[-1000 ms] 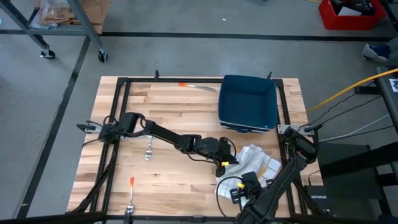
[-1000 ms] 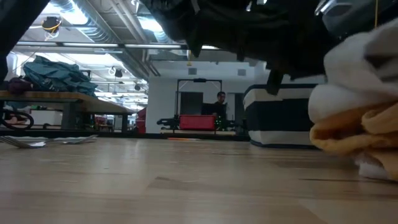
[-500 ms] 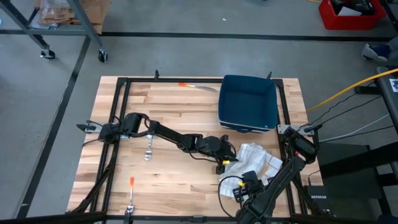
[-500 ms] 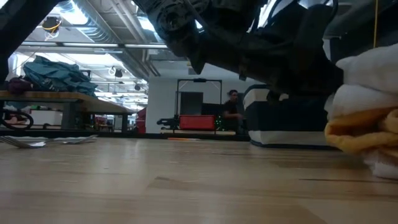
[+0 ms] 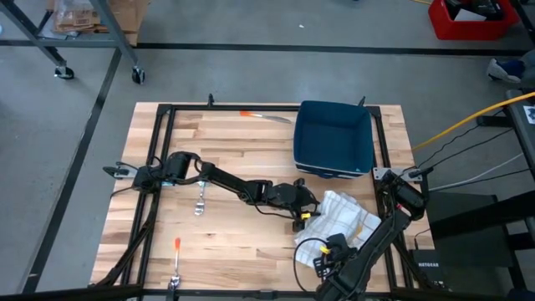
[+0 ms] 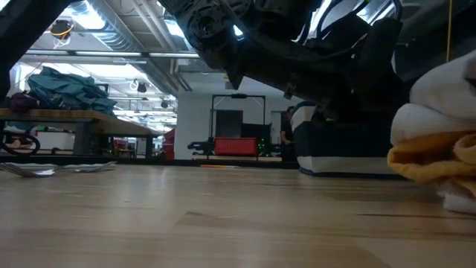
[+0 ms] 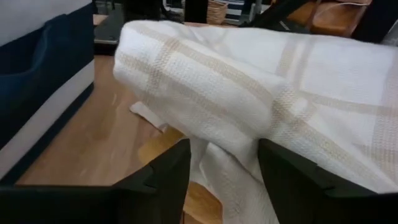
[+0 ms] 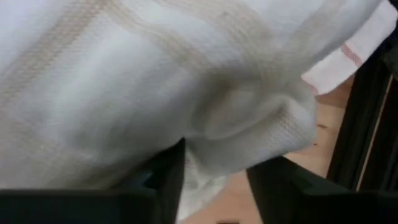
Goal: Fold towel
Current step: Stack the white-and-gray checkered towel on top of the yellow towel
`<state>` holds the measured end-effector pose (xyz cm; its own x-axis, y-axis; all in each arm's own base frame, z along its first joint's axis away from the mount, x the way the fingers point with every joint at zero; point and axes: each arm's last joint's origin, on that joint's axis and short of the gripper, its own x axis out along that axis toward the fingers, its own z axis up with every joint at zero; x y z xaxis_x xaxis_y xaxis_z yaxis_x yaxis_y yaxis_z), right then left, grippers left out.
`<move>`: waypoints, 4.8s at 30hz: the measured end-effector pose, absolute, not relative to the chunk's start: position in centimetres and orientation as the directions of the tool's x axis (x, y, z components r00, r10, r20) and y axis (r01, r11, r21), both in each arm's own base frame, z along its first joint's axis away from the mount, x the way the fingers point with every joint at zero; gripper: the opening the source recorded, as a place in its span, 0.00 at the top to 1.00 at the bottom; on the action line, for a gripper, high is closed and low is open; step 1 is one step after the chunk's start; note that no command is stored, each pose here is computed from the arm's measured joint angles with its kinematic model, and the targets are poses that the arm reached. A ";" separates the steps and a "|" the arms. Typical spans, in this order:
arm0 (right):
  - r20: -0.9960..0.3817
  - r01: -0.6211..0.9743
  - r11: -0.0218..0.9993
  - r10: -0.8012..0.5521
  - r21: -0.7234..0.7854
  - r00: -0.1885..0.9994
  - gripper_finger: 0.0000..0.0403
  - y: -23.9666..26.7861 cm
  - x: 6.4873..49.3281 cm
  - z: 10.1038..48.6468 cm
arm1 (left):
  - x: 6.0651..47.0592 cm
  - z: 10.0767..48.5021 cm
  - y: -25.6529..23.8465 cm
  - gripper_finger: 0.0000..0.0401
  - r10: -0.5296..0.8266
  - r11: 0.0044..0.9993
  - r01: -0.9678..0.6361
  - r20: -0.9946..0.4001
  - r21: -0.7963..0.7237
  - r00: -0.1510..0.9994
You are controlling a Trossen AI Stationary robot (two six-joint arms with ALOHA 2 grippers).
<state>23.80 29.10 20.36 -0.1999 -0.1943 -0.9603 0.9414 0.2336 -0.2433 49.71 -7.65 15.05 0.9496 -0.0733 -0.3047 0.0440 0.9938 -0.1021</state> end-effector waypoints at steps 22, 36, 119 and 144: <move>-0.968 0.898 0.361 -0.102 -0.252 -0.231 0.56 30.0 23.9 22.2 | 47.9 20.9 -9.4 0.58 -0.227 0.973 0.204 -0.287 -0.107 0.931; -0.959 0.877 0.470 -0.282 -0.105 0.037 0.59 29.5 24.6 24.8 | 47.1 16.1 -14.7 0.58 -0.319 0.917 0.386 -0.400 0.097 0.859; -0.942 0.937 0.333 -0.336 -0.107 0.012 0.59 29.8 22.7 23.3 | 47.7 24.4 -5.6 0.58 -0.216 0.975 0.220 -0.161 0.011 0.963; -0.919 0.923 0.272 -0.358 -0.271 -0.164 0.59 25.6 20.6 12.7 | 40.0 24.0 -14.9 0.58 -0.343 0.866 0.500 -0.713 0.012 0.612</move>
<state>20.62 25.62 12.74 -0.1637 -0.3583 -0.9191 0.9233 0.2724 -0.2707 39.97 -14.93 24.02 0.6118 -0.3428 -0.7129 0.4998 0.8660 0.0125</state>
